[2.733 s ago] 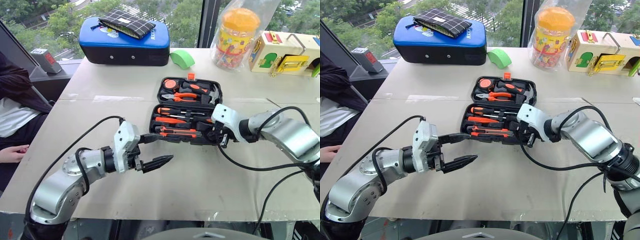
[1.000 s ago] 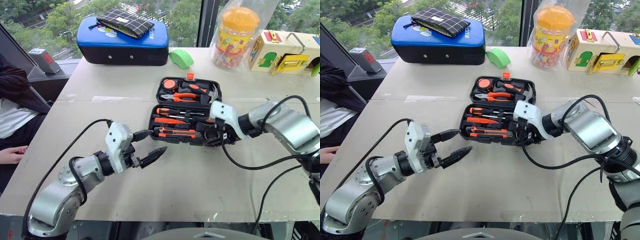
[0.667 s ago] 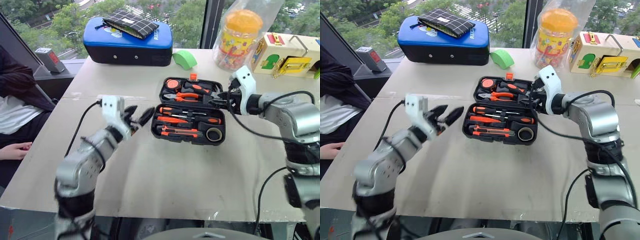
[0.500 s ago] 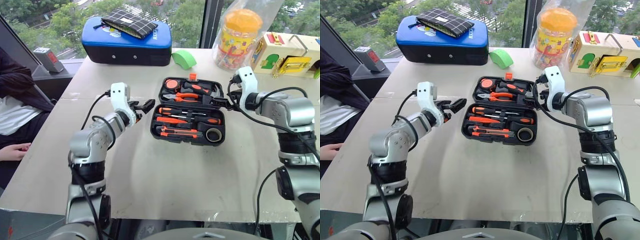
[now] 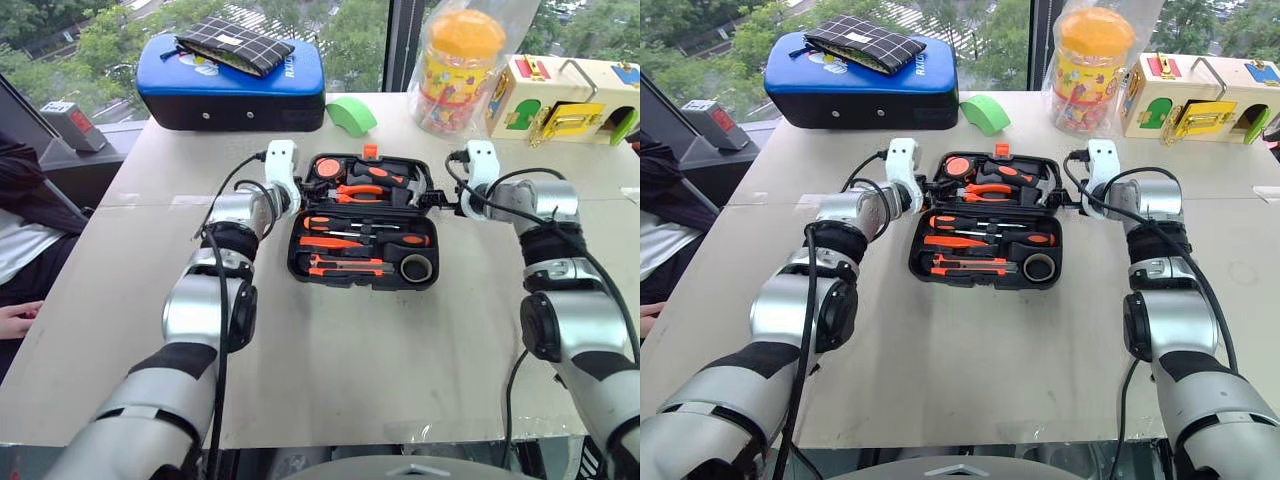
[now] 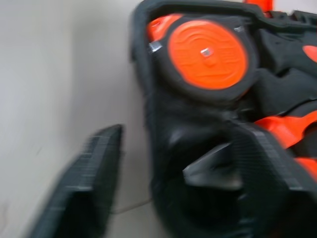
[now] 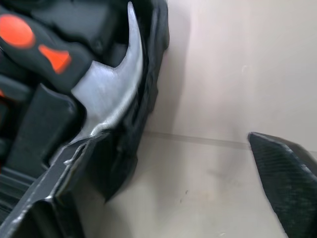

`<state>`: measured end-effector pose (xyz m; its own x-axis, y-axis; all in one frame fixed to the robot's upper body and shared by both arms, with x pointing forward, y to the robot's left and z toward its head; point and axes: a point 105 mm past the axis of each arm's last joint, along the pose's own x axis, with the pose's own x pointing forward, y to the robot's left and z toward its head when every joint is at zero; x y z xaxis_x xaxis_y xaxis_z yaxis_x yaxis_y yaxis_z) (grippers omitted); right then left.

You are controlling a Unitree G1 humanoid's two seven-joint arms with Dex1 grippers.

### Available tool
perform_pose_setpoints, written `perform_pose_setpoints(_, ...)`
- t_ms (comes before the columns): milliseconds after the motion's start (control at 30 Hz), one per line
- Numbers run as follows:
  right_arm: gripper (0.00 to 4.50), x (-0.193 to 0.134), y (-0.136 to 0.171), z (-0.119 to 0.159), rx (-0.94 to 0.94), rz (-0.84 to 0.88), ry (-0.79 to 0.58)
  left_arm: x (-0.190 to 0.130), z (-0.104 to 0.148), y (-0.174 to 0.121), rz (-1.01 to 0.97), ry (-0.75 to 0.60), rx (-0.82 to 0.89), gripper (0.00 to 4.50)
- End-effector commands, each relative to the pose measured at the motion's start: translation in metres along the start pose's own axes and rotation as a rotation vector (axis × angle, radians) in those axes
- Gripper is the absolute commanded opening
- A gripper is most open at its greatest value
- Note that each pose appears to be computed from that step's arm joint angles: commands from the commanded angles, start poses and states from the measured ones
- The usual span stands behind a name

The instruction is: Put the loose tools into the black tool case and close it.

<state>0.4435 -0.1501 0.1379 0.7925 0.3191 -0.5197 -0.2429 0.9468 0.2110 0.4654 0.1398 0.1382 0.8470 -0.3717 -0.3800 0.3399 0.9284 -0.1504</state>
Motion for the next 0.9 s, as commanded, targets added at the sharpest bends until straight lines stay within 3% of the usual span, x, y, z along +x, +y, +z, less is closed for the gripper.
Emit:
perform_pose_setpoints(33, 2.69, -0.001, 0.005, 0.010, -0.001, 0.031, -0.027, 0.001, -0.004, -0.002, -0.034, 0.020, -0.032, 1.45)
perform_pose_setpoints(167, 0.86, -0.002, 0.009, 0.010, -0.006, 0.071, -0.030, -0.004, -0.002, -0.002, -0.085, 0.035, -0.090, 0.00)
perform_pose_setpoints(233, 0.10, -0.004, 0.011, 0.009, -0.016, 0.093, -0.031, -0.008, -0.005, -0.004, -0.129, 0.062, -0.120, 0.00)
perform_pose_setpoints(400, 0.03, -0.020, 0.020, 0.006, -0.053, 0.155, -0.029, -0.021, -0.016, -0.010, -0.230, 0.144, -0.127, 0.00)
perform_pose_setpoints(700, 0.03, -0.064, 0.025, -0.027, -0.095, 0.180, -0.008, -0.073, -0.038, -0.033, -0.307, 0.198, -0.138, 0.00)
perform_pose_setpoints(900, 0.03, -0.074, 0.016, -0.036, -0.125, 0.135, -0.081, -0.089, -0.044, -0.032, -0.281, 0.112, -0.033, 0.00)
